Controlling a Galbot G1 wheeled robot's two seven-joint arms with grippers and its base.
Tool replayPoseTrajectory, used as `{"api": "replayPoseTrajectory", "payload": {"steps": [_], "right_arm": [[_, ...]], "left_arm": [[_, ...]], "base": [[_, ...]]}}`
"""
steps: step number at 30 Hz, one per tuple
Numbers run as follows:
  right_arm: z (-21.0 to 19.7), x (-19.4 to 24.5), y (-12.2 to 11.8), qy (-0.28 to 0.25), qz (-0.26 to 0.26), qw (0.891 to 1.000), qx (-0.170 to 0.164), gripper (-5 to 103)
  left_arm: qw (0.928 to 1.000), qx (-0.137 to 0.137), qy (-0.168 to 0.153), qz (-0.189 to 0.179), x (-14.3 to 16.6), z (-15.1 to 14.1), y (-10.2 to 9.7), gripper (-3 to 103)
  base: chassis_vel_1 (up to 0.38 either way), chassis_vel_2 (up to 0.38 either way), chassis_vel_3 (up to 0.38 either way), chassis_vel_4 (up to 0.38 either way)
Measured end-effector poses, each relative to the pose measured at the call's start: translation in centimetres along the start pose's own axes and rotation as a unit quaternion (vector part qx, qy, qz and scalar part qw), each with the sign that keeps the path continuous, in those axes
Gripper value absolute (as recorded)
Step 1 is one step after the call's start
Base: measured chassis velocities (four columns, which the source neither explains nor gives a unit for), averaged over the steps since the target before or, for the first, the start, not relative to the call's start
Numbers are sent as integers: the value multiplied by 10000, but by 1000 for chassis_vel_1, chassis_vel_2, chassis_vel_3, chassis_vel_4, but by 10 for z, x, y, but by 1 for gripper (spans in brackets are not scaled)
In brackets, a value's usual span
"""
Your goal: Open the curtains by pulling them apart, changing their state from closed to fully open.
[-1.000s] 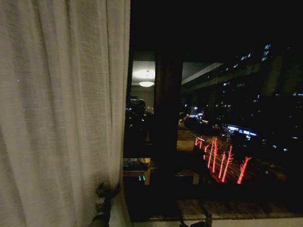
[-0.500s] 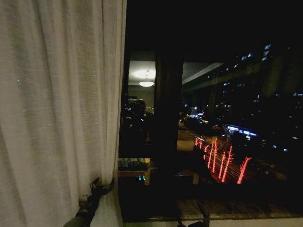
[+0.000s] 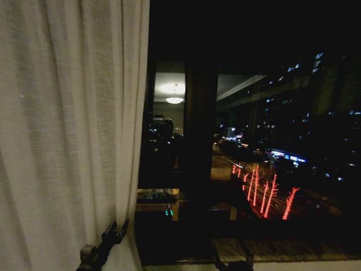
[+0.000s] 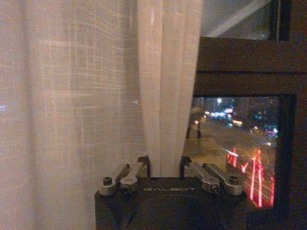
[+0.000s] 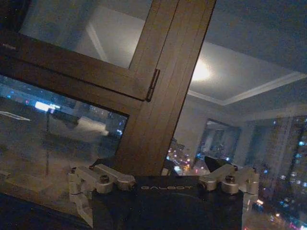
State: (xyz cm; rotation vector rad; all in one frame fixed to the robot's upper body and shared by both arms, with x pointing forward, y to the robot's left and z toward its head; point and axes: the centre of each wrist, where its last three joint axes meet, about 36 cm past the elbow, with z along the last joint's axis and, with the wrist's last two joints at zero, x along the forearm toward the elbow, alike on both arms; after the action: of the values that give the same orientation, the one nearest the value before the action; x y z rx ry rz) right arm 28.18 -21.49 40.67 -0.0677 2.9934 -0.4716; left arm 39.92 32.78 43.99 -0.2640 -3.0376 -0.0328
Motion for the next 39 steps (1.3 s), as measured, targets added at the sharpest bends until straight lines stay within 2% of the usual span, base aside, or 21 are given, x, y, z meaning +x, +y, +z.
{"api": "replayPoseTrajectory", "payload": {"steps": [3,6,9,39], "right_arm": [[-1,0,2,-25,-26,10000,-27,100],[-1,0,2,-118,-29,9999,-43,100],[-1,0,2,-159,-22,9999,-45,100],[-3,-8,4,-342,-33,9993,-137,100]], "left_arm": [[9999,-19,29,97,4,-1,2,23],[9999,-23,45,142,5,-1,1,7],[9999,-7,51,157,6,0,0,1],[9999,18,63,105,8,1,8,0]], "base": [[0,0,0,0],[0,0,0,0],[0,0,0,0],[7,10,-10,-8]]}}
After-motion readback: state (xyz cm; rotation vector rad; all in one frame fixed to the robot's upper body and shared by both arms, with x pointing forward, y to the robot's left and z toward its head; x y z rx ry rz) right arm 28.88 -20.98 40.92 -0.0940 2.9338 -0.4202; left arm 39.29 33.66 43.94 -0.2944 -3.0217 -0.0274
